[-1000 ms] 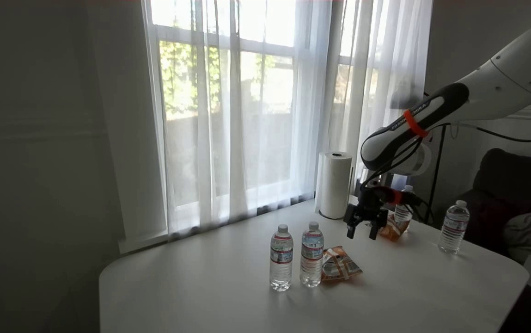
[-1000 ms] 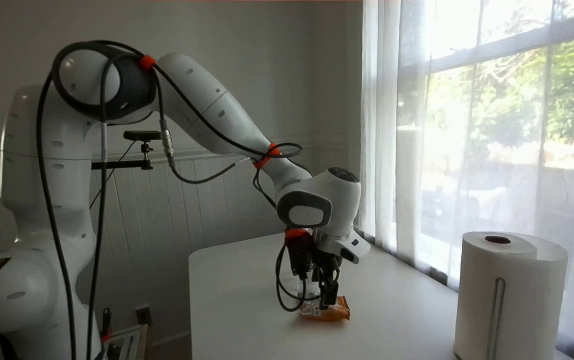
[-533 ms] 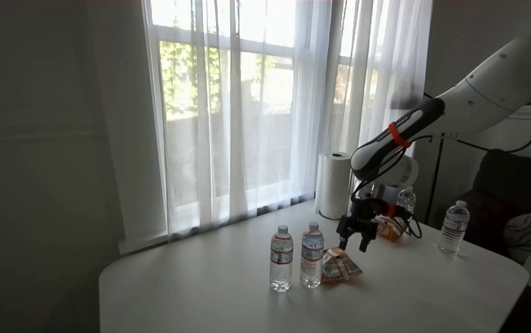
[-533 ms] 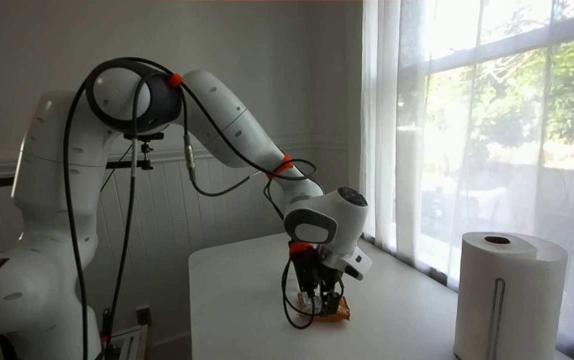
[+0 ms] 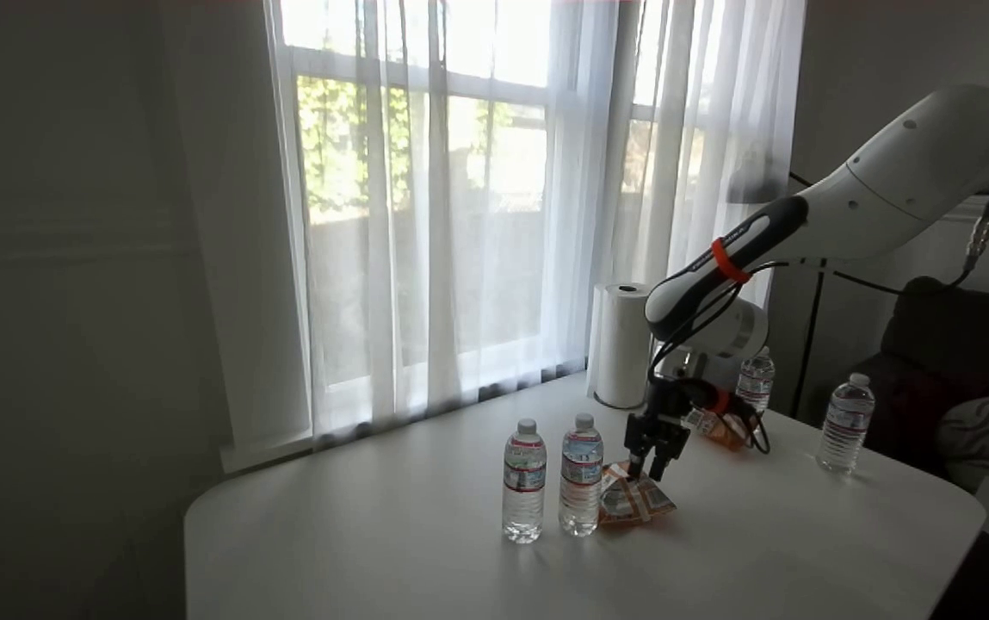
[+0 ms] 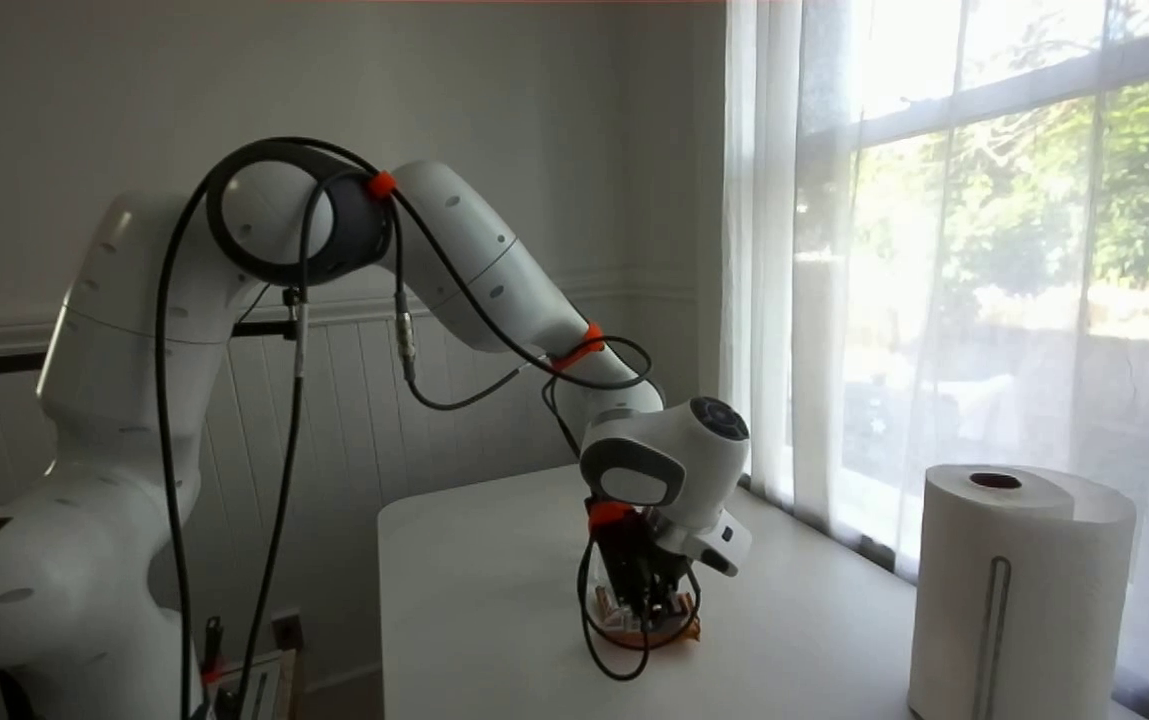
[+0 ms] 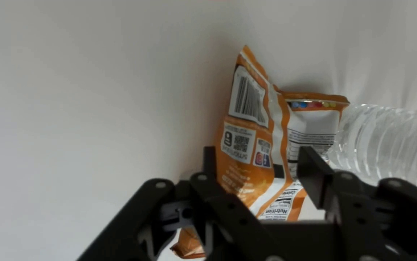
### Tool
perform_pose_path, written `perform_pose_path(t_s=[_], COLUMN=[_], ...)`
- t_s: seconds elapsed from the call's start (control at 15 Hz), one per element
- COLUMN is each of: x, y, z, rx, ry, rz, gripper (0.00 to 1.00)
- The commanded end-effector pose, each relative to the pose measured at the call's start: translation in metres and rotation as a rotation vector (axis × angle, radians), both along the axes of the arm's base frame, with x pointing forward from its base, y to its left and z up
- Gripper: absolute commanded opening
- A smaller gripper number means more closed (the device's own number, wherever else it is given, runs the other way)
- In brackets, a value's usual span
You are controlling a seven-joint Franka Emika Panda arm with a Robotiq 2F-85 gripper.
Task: Move two water bottles and the two packets to the right
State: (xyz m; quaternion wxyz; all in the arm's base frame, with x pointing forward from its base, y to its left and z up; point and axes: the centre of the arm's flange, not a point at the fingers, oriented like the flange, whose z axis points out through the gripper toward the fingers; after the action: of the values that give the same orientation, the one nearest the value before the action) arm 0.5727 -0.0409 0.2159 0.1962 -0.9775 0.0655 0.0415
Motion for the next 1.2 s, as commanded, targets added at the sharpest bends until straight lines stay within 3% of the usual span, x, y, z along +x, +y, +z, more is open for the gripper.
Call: perform_pose_path(t_s=[0.0, 0.27, 0.8, 1.13], x=[0.006, 0.005, -0.017, -0.044], y=[-0.002, -0.003, -0.014, -0.049], z=[-0.008, -0.008, 0.026, 0.057], rx=[0.01, 0.002, -0.052, -0.189], ry=[-0.031, -0.029, 0.009, 0.055], rz=[0.026, 0.051, 0.202, 0.345], gripper=[0.3, 0.02, 0.01, 0.01])
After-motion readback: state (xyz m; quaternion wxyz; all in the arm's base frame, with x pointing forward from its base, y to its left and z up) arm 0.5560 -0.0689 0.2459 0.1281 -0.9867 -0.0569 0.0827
